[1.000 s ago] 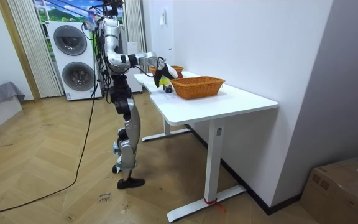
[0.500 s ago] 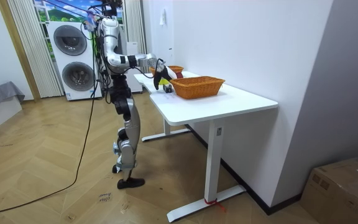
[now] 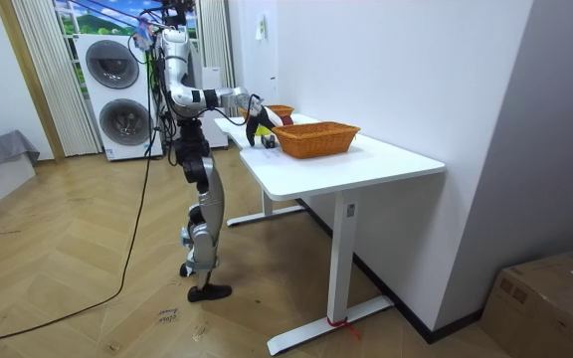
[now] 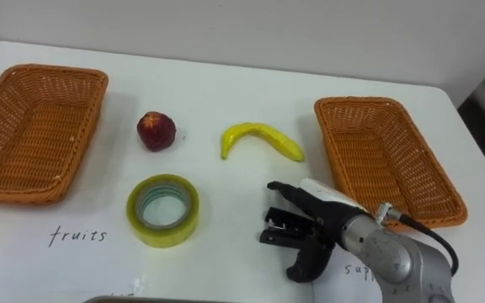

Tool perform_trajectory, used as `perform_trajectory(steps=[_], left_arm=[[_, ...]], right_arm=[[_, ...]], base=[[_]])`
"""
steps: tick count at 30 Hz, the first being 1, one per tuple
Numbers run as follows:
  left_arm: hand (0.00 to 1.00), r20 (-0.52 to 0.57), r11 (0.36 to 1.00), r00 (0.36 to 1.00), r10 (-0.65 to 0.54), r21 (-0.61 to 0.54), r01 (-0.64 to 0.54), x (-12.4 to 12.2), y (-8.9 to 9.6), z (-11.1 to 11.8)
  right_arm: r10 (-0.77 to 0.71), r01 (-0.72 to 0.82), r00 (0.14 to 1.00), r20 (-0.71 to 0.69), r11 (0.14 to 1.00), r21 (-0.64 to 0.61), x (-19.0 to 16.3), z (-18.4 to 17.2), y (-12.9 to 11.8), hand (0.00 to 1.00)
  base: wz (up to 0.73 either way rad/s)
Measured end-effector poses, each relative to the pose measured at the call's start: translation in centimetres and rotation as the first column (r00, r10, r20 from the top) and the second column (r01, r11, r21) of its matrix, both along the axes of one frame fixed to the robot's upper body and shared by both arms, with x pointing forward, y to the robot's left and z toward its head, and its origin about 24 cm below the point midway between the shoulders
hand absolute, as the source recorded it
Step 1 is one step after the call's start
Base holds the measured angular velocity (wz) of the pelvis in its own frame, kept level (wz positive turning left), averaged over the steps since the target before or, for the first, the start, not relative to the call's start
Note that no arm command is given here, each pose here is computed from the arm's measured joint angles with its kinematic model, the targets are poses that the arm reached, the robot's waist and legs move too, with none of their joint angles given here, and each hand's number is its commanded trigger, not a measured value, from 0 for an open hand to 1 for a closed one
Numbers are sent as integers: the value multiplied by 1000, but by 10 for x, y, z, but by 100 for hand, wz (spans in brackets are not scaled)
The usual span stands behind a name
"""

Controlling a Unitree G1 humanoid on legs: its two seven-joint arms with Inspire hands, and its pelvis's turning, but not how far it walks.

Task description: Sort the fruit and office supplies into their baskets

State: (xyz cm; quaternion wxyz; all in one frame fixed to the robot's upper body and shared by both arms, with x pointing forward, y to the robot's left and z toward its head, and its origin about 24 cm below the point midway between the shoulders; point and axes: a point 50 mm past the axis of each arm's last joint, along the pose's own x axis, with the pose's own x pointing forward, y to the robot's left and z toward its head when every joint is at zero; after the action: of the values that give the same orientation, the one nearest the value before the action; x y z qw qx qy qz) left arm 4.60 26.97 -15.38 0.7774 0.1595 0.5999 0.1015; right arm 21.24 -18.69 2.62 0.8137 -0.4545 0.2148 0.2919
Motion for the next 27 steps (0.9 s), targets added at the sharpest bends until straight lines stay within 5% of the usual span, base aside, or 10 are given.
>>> perform_trajectory(steps=[9, 10, 12, 27], left_arm=[[0, 14, 999, 999, 51, 8, -52, -1, -3, -1], [0, 18, 998, 998, 65, 6, -66, -2, -2, -1], [0, 17, 998, 998, 67, 10, -67, -2, -2, -1], [0, -59, 998, 997, 57, 44, -54, -13, -5, -3]], right_arm=[[-35, 36, 999, 11, 999, -31, 2, -3, -2, 2], [-42, 43, 999, 13, 998, -35, 2, -3, -2, 55], [-56, 56, 998, 10, 998, -37, 2, -4, -3, 100], [-74, 85, 994, 75, 985, -153, 6, -1, 1, 100]], base=[[0], [0], [0], [2]])
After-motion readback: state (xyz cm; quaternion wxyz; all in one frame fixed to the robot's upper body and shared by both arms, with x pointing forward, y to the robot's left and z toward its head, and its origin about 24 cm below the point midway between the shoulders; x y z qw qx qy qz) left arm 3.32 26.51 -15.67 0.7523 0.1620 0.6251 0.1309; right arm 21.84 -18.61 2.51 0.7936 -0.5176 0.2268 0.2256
